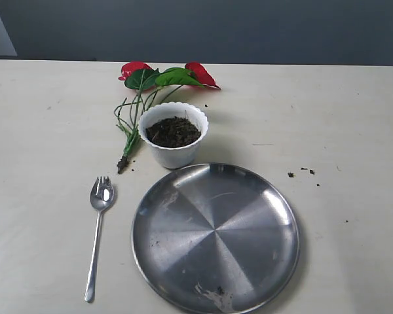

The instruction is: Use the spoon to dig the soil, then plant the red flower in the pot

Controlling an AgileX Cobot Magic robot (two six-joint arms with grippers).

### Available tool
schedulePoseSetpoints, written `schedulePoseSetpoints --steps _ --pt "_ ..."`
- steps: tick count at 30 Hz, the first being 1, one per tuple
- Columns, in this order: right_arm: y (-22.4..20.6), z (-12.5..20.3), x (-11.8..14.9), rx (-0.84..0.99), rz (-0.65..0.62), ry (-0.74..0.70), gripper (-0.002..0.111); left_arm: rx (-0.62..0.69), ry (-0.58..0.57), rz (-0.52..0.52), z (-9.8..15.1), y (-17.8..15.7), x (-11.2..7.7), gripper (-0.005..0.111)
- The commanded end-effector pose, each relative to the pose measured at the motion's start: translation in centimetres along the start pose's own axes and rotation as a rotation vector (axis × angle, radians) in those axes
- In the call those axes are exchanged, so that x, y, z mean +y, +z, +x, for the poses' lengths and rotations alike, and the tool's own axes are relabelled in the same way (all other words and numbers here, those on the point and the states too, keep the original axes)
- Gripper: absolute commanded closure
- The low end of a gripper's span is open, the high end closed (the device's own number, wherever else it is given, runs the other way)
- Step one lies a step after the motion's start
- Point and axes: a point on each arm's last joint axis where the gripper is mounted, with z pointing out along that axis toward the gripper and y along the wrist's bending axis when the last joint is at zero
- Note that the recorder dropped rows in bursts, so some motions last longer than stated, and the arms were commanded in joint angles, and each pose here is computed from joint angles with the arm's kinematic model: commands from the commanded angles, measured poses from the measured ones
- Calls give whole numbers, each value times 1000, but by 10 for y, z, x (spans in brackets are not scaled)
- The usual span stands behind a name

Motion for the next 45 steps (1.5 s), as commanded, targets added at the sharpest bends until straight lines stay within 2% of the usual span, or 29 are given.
schedulePoseSetpoints --steps 1,10,17,19,20,22,26,28,30,35,40,43,45 --pt "-2 -13 7 -146 -82 33 109 -10 -5 8 -2 0 -1 106" --pt "-2 -18 6 -192 -89 158 109 -10 -5 8 -2 0 -1 106" --pt "-7 -31 12 -333 -189 255 109 -10 -5 8 -2 0 -1 106" --pt "-7 -31 15 -322 -223 274 109 -10 -5 8 -2 0 -1 106" --pt "-6 -28 17 -290 -230 252 109 -10 -5 8 -2 0 -1 106" --pt "-6 -27 30 -190 -258 102 109 -10 -5 8 -2 0 -1 106" --pt "0 -44 64 -59 -283 -112 109 -10 -5 8 -2 0 -1 106" --pt "8 -54 87 8 -355 -262 109 -10 -5 8 -2 0 -1 106" --pt "20 -61 109 118 -423 -345 109 -10 -5 8 -2 0 -1 106" --pt "71 -78 140 335 -427 -384 109 -10 -5 8 -2 0 -1 106" --pt "137 -66 153 526 -452 -340 109 -10 -5 8 -2 0 -1 106" --pt "176 -49 151 551 -371 -339 109 -10 -5 8 -2 0 -1 106" --pt "200 -38 143 499 -248 -395 109 -10 -5 8 -2 0 -1 106"
